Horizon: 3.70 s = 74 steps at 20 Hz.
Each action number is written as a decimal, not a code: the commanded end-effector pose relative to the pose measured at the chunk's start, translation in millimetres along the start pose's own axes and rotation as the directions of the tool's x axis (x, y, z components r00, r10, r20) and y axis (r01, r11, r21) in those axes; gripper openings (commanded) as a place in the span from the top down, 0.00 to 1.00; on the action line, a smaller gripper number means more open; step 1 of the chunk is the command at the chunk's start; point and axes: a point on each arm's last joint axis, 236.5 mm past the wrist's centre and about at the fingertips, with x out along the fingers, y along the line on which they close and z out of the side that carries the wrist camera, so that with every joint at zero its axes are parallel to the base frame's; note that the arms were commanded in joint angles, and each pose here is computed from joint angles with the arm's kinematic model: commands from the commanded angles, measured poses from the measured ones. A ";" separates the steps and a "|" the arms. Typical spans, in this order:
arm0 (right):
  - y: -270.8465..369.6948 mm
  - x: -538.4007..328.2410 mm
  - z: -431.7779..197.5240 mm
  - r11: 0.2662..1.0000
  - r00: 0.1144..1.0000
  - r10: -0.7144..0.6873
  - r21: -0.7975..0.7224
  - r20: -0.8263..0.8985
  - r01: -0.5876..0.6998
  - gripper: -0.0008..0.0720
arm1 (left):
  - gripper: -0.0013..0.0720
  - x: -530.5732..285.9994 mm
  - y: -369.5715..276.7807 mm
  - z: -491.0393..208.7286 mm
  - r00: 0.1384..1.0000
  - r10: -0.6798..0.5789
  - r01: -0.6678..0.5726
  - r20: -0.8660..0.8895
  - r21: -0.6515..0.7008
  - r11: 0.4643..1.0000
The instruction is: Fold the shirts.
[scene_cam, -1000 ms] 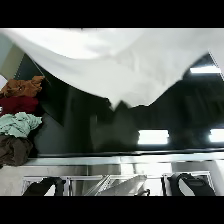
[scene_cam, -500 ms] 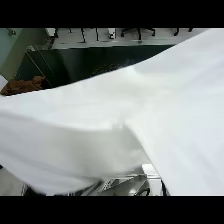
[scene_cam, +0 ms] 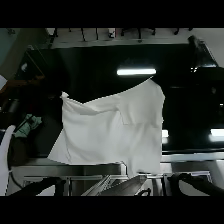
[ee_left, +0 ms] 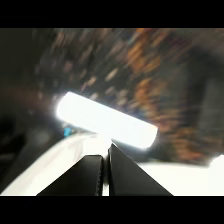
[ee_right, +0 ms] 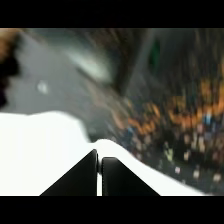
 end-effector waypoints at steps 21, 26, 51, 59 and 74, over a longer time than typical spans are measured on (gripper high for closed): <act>-109.2 77.3 62.6 0.984 0.980 -0.125 0.149 0.157 0.102 0.94 | 0.15 82.7 -48.1 98.7 0.996 -0.086 0.086 -0.014 0.027 0.996; -107.3 34.5 32.1 0.982 0.999 -0.039 0.184 -0.010 0.040 0.51 | 0.02 43.2 16.7 88.6 0.987 0.038 -0.018 -0.155 0.126 0.992; -158.2 -94.0 -190.0 0.811 0.950 -0.065 0.538 -0.305 0.229 0.46 | 0.41 35.1 156.1 -122.6 0.585 -0.173 0.247 -0.792 -0.029 0.969; -173.8 -78.4 -234.1 0.769 0.916 -0.054 0.568 -0.398 0.293 0.39 | 0.81 32.6 133.1 -147.8 0.484 -0.173 0.333 -0.858 -0.002 0.943; -121.5 6.8 -218.5 0.857 0.900 0.134 0.504 -0.415 0.105 0.96 | 0.97 -7.8 67.2 -85.6 0.642 -0.344 0.519 -0.686 0.058 0.853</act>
